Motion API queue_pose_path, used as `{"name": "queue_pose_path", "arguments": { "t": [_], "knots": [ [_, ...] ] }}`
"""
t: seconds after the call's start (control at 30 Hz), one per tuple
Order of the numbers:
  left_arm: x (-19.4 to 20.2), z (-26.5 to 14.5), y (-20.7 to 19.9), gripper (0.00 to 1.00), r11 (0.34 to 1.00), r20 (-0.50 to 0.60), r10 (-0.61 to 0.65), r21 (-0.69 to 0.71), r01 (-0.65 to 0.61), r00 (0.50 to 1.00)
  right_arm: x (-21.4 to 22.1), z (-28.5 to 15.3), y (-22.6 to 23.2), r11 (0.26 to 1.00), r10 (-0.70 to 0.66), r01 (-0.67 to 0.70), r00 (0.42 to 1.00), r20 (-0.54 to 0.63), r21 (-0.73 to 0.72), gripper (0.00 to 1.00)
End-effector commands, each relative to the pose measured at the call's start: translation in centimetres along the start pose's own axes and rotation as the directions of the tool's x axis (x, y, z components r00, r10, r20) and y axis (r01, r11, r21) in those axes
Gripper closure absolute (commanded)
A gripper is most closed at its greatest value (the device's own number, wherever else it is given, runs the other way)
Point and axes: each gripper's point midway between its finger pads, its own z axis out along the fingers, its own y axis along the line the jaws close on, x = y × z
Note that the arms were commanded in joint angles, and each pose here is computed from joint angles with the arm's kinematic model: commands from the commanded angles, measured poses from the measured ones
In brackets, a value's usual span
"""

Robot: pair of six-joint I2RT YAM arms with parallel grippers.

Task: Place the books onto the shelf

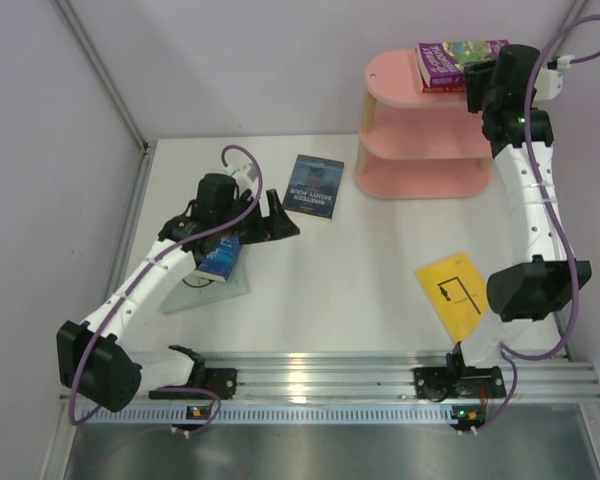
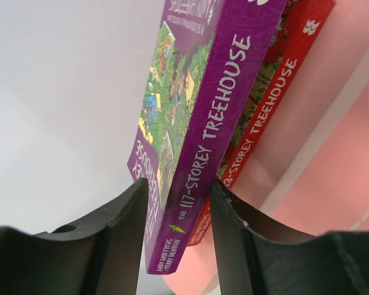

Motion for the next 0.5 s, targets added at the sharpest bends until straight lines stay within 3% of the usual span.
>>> {"name": "queue_pose_path", "arguments": {
  "t": [0.0, 0.27, 0.47],
  "knots": [
    [-0.9, -1.0, -0.8, 0.09, 0.999, 0.058, 0.035, 0.019, -0.036, 0.998, -1.4, -2.3, 2.9, 0.996, -0.064, 0.064, 0.998, 0.003, -0.064, 0.55],
    [-0.7, -1.0, -1.1, 0.09, 0.999, 0.054, 0.030, 0.031, -0.031, 0.998, -0.6, -2.3, 1.4, 0.993, -0.115, 0.113, 0.992, -0.051, -0.043, 0.48],
    [-0.7, -1.3, -0.9, 0.09, 0.999, 0.067, 0.028, 0.025, -0.030, 0.997, -0.6, -2.4, 1.0, 0.991, -0.132, 0.129, 0.988, -0.074, -0.041, 0.51]
  ]
}}
